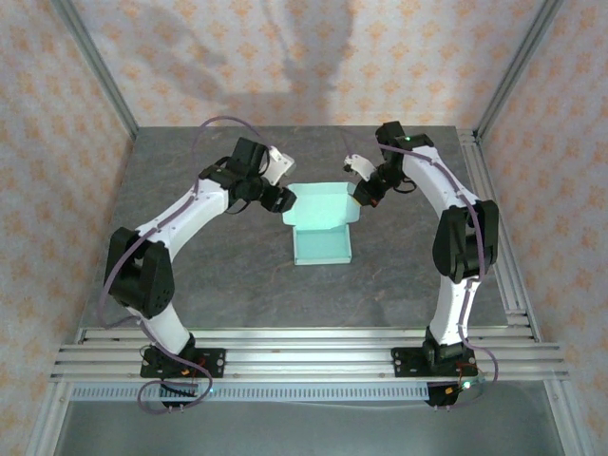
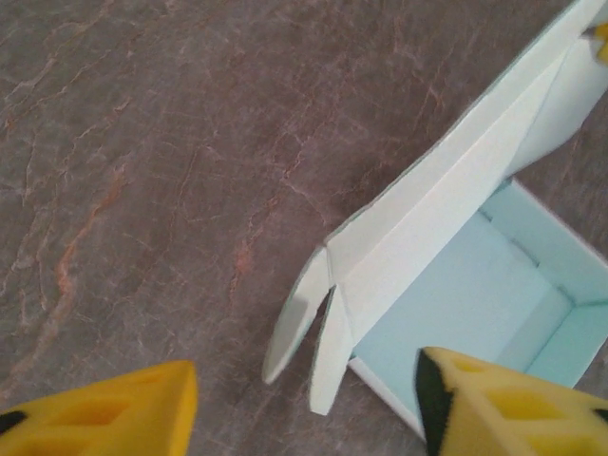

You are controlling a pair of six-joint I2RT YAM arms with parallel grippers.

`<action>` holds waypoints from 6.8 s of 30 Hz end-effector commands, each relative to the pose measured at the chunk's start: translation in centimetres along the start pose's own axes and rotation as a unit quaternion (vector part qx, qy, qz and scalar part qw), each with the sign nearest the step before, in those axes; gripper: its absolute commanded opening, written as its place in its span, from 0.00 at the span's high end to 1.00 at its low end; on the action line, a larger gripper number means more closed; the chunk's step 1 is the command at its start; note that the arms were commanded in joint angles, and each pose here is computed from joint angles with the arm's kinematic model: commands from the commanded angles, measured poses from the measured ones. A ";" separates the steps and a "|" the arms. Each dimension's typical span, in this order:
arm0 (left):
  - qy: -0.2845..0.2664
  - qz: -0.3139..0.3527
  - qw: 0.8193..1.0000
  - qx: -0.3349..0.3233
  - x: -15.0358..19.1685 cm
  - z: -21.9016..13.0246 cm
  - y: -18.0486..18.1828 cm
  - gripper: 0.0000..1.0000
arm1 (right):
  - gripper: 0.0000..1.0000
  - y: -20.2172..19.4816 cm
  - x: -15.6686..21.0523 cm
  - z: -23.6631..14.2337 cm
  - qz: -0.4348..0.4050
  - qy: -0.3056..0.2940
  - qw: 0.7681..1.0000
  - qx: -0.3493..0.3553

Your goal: Fold the paper box

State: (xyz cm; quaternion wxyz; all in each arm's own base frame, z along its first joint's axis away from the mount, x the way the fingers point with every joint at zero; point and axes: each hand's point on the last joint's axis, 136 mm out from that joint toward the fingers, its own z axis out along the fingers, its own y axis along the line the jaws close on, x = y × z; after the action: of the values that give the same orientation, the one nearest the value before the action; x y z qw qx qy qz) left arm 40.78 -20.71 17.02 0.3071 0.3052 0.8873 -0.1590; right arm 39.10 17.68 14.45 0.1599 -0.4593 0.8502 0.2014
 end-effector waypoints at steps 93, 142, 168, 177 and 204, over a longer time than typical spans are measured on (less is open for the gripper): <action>0.063 0.035 0.996 0.054 1.6 2.0 -1.2 1.00 | 0.87 0.1 -0.3 -1.0 0.004 -0.003 1.000 0.011; -0.104 -0.122 0.986 -0.037 -4.8 5.4 -3.4 1.00 | 1.00 -1.0 -5.4 -2.8 0.331 -0.399 0.807 0.281; -0.072 -0.118 0.989 -0.057 -1.7 9.2 -2.5 1.00 | 1.00 -1.7 -1.9 2.7 0.266 -0.346 0.843 0.314; -0.081 -0.123 0.988 -0.055 -1.3 9.2 -2.6 1.00 | 1.00 -1.5 0.0 4.3 0.279 -0.341 0.844 0.307; -0.079 -0.120 0.986 -0.086 1.6 9.8 -1.8 1.00 | 0.27 2.2 0.2 -0.3 0.193 -0.414 0.842 0.289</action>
State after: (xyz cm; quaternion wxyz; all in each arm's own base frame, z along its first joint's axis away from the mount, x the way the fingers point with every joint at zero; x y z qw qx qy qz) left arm 42.81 -25.77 7.17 0.3615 0.1537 0.9076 -0.1483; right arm 37.74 18.77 12.37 0.5561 -0.0704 0.8138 0.1534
